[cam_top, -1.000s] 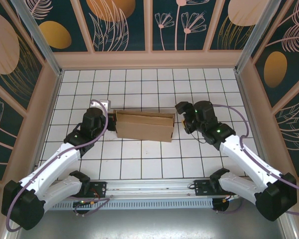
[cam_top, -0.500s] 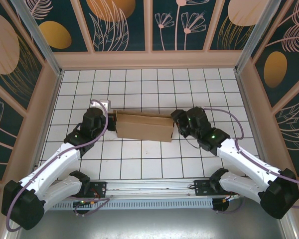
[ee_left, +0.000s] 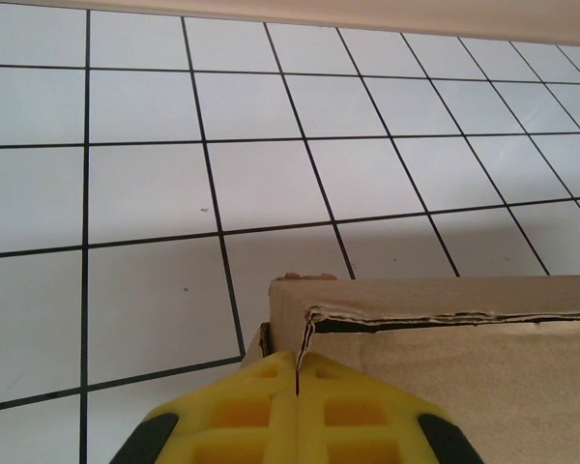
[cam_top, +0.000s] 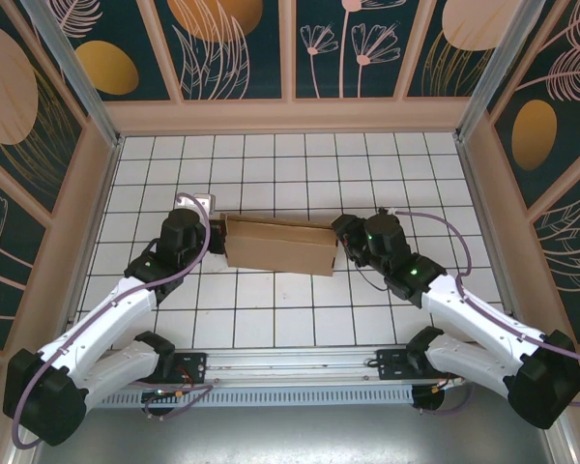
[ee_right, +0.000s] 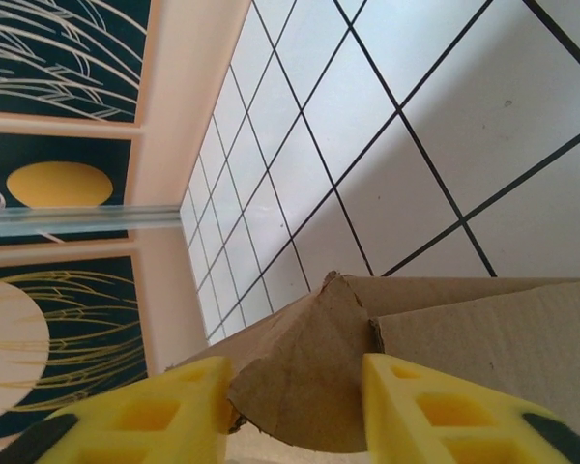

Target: Fold the paper box

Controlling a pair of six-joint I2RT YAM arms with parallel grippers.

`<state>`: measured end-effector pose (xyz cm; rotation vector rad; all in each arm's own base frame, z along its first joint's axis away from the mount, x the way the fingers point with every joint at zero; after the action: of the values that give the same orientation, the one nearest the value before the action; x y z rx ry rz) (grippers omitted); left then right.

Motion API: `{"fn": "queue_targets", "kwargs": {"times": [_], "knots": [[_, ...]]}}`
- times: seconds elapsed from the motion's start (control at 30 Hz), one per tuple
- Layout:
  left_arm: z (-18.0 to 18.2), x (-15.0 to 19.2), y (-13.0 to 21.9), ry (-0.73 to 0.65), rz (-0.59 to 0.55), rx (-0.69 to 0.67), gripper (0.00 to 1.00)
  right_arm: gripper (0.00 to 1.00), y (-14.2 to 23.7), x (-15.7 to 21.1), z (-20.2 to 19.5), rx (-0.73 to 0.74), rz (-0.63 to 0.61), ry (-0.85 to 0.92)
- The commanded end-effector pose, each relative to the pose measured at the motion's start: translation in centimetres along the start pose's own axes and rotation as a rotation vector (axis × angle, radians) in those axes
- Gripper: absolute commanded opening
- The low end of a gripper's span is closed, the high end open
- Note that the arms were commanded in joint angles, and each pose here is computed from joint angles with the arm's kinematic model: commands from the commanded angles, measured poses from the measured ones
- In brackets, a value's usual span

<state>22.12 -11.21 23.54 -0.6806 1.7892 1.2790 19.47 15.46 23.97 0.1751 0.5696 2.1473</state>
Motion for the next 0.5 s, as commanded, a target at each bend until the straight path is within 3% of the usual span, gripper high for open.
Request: {"fn": "queue_targets", "kwargs": {"times": [0.0, 0.27, 0.47], "knots": [[0.0, 1.6, -0.4, -0.012, 0.068, 0.015, 0.00, 0.44, 0.2, -0.2, 0.7, 0.044, -0.006, 0.071], [0.0, 1.5, -0.5, -0.018, 0.070, 0.013, 0.00, 0.52, 0.3, -0.7, 1.7, 0.139, -0.033, 0.183], [0.0, 1.6, -0.4, -0.017, 0.073, 0.012, 0.00, 0.46, -0.7, -0.3, 0.6, 0.173, -0.016, 0.215]]}}
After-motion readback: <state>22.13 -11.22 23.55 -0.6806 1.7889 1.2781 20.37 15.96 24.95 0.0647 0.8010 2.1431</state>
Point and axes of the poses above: each hand's point on the last joint's axis, 136 mm out from that joint toward the fingers, its own y axis back along the fingers, its own z axis along the line the jaws close on, x = y × z, the point moved 10 cm from there along y, back along the fingers, and after that the axes turned 7 degrees about -y, right-handed, at the moved point
